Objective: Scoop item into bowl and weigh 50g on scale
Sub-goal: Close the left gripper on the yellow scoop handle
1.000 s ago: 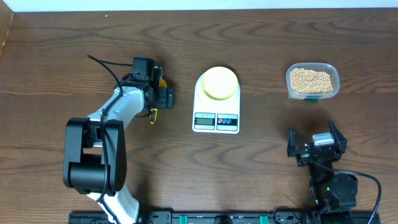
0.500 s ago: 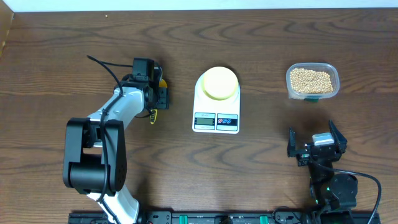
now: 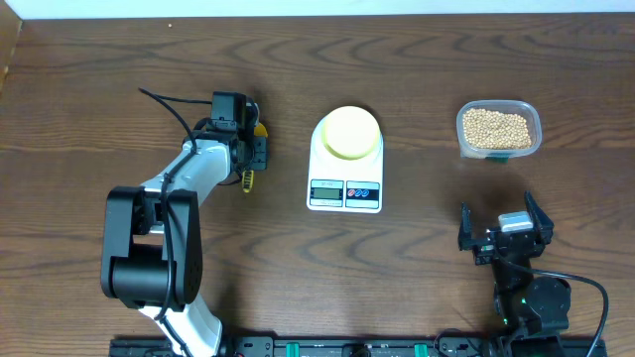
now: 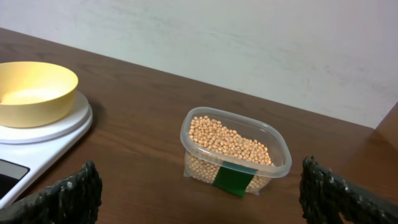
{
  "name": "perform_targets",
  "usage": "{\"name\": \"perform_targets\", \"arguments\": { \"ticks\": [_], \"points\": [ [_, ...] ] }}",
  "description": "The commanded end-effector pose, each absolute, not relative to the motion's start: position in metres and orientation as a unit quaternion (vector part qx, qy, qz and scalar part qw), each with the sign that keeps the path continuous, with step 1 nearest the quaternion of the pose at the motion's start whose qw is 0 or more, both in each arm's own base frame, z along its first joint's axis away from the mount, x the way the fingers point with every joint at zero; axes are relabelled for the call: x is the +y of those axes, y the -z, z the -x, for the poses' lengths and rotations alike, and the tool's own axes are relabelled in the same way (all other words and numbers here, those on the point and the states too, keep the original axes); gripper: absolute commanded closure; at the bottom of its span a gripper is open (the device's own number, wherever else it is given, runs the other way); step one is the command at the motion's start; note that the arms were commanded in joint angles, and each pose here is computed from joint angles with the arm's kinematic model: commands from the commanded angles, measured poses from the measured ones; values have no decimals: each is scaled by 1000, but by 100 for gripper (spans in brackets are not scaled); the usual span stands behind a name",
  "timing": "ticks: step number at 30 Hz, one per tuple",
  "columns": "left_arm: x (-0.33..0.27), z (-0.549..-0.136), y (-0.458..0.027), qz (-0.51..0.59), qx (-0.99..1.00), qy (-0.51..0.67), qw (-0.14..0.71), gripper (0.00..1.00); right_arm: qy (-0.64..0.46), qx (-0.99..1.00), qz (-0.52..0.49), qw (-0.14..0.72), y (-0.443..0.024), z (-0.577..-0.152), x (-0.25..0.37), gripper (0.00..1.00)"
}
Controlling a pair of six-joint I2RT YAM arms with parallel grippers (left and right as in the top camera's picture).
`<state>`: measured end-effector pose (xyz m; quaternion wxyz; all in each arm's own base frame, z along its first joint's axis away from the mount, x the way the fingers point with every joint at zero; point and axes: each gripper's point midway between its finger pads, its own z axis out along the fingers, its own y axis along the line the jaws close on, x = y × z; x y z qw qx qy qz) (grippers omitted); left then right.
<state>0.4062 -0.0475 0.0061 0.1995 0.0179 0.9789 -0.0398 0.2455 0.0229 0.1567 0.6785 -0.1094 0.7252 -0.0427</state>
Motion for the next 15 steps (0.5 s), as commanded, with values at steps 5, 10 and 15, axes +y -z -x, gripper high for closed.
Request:
{"name": "perform_targets", "arguments": {
  "ticks": [5, 10, 15],
  "points": [
    [-48, -404, -2, -12, 980, 41, 195, 70, 43, 726, 101, 679, -156, -246, 21, 1],
    [-48, -408, -16, -2, 976, 45, 212, 71, 43, 726, 101, 679, -156, -246, 21, 1],
    [-49, -417, -46, 10, 966, 52, 253, 71, 43, 726, 101, 679, -156, -246, 21, 1]
  ]
}}
